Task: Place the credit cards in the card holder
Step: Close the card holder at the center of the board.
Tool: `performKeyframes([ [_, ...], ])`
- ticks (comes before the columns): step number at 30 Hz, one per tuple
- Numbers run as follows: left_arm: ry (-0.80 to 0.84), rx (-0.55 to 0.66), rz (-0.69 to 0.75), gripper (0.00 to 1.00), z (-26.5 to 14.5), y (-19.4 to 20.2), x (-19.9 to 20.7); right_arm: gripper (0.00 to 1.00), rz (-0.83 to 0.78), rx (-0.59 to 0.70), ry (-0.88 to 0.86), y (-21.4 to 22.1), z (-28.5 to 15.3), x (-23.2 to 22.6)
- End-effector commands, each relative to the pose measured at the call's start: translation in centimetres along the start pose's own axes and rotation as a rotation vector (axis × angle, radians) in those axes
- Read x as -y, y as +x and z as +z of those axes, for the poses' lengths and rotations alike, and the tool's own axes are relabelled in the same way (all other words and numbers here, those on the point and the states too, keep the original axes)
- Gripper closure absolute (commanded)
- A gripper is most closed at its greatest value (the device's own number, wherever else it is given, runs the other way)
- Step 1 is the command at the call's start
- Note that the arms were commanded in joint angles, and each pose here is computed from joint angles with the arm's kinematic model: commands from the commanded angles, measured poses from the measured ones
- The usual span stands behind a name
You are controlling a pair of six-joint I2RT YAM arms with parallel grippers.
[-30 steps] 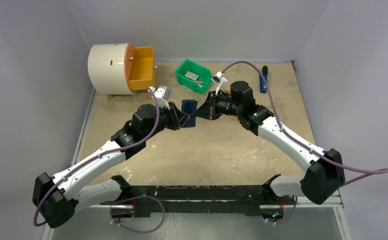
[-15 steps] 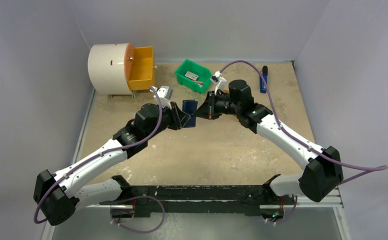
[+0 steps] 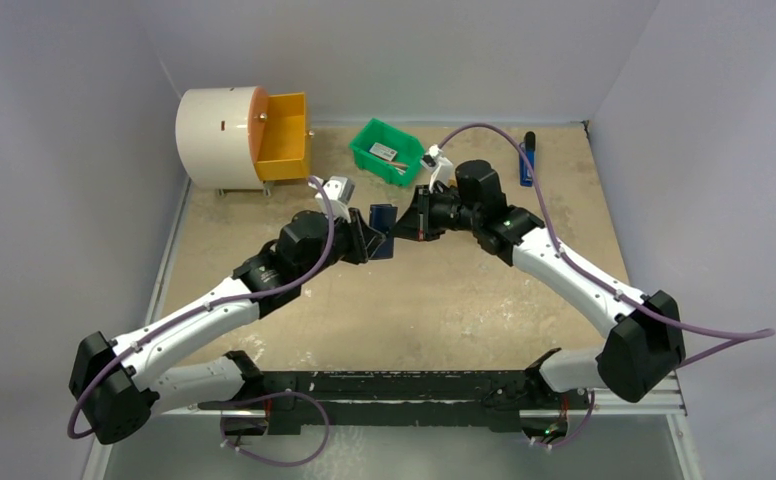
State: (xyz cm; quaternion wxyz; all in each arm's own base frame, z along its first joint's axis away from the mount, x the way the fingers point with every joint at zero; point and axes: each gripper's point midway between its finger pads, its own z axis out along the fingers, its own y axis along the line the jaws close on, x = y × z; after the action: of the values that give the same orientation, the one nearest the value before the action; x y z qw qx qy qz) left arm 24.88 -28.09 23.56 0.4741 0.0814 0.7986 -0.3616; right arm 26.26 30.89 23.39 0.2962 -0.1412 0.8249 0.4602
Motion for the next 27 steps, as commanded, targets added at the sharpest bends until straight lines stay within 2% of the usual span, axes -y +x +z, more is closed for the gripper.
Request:
performKeyframes([
  [1,0.437,0.082,-0.043,1.00,-2.4,-3.7,11.0,1.00,-0.057,0.073,-0.113,-2.8,0.9,-3.5],
  [10,0.471,0.095,-0.071,1.00,-2.4,-3.8,11.8,1.00,-0.037,0.067,-0.139,-2.4,1.4,-4.0],
  [16,0.325,0.115,-0.030,1.00,-2.3,-3.6,8.8,1.00,-0.056,0.068,-0.115,-1.9,0.5,-3.7],
  [17,0.286,0.118,-0.023,1.00,-2.2,-3.5,8.0,0.96,-0.059,0.067,-0.117,-1.8,0.2,-3.9],
  [19,0.221,0.127,-0.010,1.00,-2.2,-3.4,6.6,0.68,-0.068,0.063,-0.125,-1.6,-0.6,-4.4],
  [21,0.168,0.130,-0.003,1.00,-2.4,-3.2,5.5,0.49,-0.067,0.059,-0.126,-1.3,-1.7,-4.9],
  [23,0.124,0.133,0.003,1.00,-2.7,-3.0,4.4,0.38,-0.078,0.075,-0.122,-1.4,-3.0,-5.6],
  [25,0.100,0.146,0.004,1.00,-3.4,-3.1,3.8,0.21,-0.108,0.088,-0.115,-1.5,-4.5,-6.2],
  [27,0.088,0.163,0.001,1.00,-4.0,-3.2,3.3,0.17,-0.148,0.106,-0.101,-1.5,-6.1,-6.7],
])
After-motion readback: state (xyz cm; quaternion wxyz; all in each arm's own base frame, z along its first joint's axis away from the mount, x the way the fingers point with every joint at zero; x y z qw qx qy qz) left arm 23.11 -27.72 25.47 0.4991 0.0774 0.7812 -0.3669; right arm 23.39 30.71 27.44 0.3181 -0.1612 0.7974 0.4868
